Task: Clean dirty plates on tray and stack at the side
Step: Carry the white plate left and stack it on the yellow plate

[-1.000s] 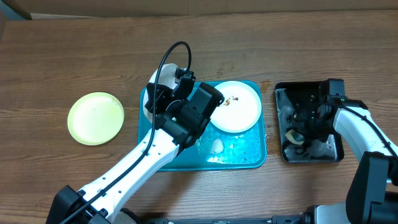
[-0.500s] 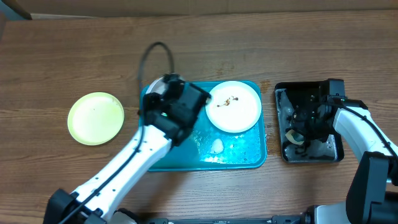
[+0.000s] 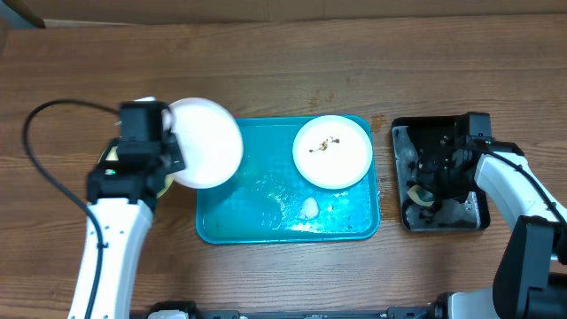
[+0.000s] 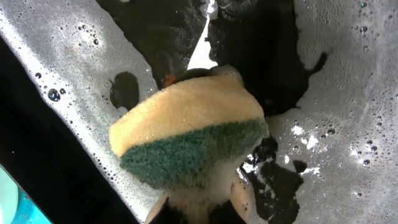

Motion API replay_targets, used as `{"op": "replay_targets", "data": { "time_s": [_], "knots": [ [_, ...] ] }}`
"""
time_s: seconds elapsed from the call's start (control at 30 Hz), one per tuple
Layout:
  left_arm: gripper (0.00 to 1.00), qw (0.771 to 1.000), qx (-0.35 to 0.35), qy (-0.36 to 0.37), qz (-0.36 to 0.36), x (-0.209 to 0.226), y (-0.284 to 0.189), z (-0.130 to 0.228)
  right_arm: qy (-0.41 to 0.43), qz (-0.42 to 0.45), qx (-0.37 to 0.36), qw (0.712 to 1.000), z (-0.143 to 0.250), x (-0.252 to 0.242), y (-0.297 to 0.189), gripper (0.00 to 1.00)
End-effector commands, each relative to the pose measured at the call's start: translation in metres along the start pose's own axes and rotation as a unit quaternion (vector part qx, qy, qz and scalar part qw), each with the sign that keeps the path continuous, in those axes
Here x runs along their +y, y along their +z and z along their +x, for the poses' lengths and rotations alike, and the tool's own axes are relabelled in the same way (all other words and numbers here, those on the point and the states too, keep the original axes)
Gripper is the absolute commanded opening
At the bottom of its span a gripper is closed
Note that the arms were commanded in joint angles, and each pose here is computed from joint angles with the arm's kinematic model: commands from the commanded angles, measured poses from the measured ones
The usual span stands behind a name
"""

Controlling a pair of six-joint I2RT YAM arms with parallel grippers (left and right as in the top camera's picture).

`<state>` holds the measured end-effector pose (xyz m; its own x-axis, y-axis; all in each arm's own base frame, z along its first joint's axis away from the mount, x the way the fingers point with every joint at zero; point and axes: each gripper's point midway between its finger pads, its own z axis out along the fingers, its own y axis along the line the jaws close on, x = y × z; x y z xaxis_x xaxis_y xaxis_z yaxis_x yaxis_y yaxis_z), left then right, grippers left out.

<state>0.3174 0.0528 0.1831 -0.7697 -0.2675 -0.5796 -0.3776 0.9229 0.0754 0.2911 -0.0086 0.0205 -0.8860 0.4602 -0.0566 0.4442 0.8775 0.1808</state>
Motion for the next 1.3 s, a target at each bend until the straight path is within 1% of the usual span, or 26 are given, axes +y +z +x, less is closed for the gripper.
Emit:
{"op": "replay_targets", "data": {
  "time_s": [0.0, 0.23, 0.4, 0.6, 0.73, 0.77, 0.8, 0.83, 0.9, 0.93, 0.97, 1.07, 1.17, 1.27],
  "knots": [
    [0.04, 0.996, 0.033, -0.086, 0.009, 0.018, 0.012, 0.002, -0.003, 0.001, -0.007, 1.0, -0.005, 0.001, -0.002, 0.04],
    [0.04, 0.975, 0.096, -0.201, -0.006, 0.064, 0.046, 0.018, -0.003, 0.001, -0.007, 1.0, -0.005, 0.001, -0.002, 0.04],
    [0.04, 0.953, 0.125, -0.272, -0.041, 0.098, 0.066, 0.031, -0.003, 0.001, -0.007, 1.0, -0.005, 0.001, -0.002, 0.04],
    [0.04, 0.938, 0.138, -0.31, -0.064, 0.124, 0.08, 0.04, -0.003, 0.001, -0.007, 1.0, -0.005, 0.001, -0.002, 0.04],
    [0.04, 0.934, 0.131, -0.326, -0.068, 0.135, 0.082, 0.039, -0.003, 0.001, -0.007, 1.0, -0.005, 0.001, -0.002, 0.04],
    [0.07, 0.934, 0.13, -0.327, -0.067, 0.135, 0.082, 0.038, -0.003, 0.001, -0.007, 1.0, -0.005, 0.001, -0.002, 0.04],
    [0.15, 0.934, 0.13, -0.327, -0.066, 0.136, 0.083, 0.038, -0.003, 0.001, -0.007, 1.0, -0.005, 0.001, -0.002, 0.04],
    [0.28, 0.933, 0.131, -0.327, -0.066, 0.135, 0.082, 0.039, -0.003, 0.001, -0.007, 1.0, -0.005, 0.001, -0.002, 0.04],
    [0.47, 0.933, 0.133, -0.327, -0.064, 0.134, 0.082, 0.04, -0.003, 0.001, -0.007, 1.0, -0.005, 0.001, -0.002, 0.04],
    [0.54, 0.933, 0.135, -0.328, -0.056, 0.131, 0.082, 0.039, -0.003, 0.001, -0.007, 1.0, -0.005, 0.001, -0.002, 0.04],
    [0.57, 0.933, 0.137, -0.33, -0.046, 0.128, 0.082, 0.039, -0.003, 0.001, -0.007, 1.0, -0.005, 0.001, -0.002, 0.04],
    [0.57, 0.932, 0.146, -0.332, 0.002, 0.109, 0.082, 0.037, -0.003, 0.001, -0.007, 1.0, -0.005, 0.001, -0.002, 0.04],
    [0.56, 0.94, 0.152, -0.295, 0.079, 0.076, 0.08, 0.029, -0.003, 0.001, -0.008, 1.0, -0.005, 0.001, -0.002, 0.04],
    [0.55, 0.948, 0.16, -0.238, 0.14, 0.037, 0.074, 0.026, -0.003, 0.001, -0.008, 1.0, -0.005, 0.001, -0.002, 0.04]
  ]
}}
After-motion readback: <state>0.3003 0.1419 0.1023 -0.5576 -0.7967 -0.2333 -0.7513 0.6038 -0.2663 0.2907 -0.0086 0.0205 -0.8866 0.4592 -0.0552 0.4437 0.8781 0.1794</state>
